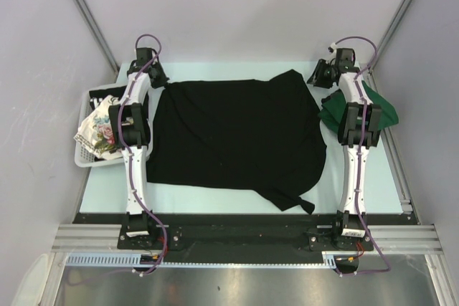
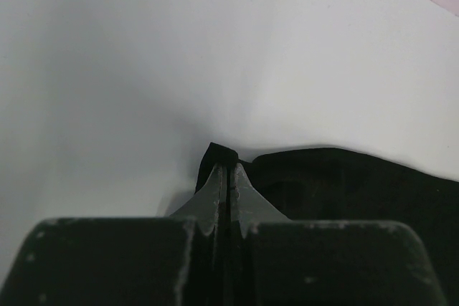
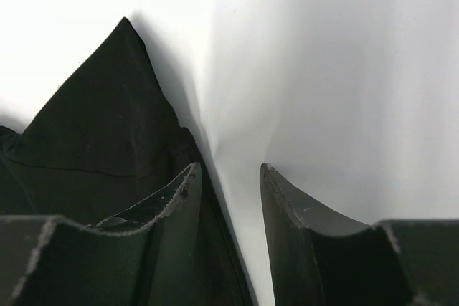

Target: Fold and stack the t-shirts

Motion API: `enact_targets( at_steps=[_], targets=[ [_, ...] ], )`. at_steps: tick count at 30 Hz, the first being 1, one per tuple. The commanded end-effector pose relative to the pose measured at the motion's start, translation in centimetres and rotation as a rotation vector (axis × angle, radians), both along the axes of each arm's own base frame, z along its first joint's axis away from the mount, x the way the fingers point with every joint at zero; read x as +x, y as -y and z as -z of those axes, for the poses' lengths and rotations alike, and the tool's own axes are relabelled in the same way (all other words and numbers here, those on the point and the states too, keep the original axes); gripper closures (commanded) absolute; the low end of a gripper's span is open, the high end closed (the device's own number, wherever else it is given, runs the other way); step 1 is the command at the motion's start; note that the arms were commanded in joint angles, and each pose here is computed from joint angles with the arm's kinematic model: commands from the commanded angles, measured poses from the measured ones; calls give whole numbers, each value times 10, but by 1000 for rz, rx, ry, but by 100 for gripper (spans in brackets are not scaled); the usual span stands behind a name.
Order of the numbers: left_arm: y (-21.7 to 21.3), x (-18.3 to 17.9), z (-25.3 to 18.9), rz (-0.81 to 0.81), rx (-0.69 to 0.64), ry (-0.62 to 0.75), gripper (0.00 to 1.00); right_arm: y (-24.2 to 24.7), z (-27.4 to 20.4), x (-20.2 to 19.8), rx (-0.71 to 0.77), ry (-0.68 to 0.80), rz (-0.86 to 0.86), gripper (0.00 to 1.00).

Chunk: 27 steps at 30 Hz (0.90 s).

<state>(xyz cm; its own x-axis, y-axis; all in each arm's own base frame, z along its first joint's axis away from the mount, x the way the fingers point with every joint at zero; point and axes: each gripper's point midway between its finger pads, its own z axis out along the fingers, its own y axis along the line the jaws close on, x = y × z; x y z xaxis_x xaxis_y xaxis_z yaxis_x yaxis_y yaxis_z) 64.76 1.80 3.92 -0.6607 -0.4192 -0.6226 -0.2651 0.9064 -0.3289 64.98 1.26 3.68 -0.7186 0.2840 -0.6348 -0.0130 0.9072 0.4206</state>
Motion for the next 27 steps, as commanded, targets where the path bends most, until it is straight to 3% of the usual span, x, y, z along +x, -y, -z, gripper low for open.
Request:
enact_targets(
  at_steps=[1,18,21,23,24,27],
  targets=[
    [5,4,-37,8,-16,59,100,-8,-33,-4,47,26,-9,57],
    [6,3,-38,16,-10,57,100,-37,5,-18,55,-67,-80,64],
    [5,3,-40,16,-7,58,100,-40,12,-22,41,-84,-90,71],
    [5,3,-41,18,-5,60,100,-40,15,-23,36,-89,-94,85],
    [5,2,-40,18,-5,59,100,-38,16,-23,26,-91,-88,99],
    [5,2,-37,18,0,52,100,-31,17,-19,-4,-83,-66,100]
  ],
)
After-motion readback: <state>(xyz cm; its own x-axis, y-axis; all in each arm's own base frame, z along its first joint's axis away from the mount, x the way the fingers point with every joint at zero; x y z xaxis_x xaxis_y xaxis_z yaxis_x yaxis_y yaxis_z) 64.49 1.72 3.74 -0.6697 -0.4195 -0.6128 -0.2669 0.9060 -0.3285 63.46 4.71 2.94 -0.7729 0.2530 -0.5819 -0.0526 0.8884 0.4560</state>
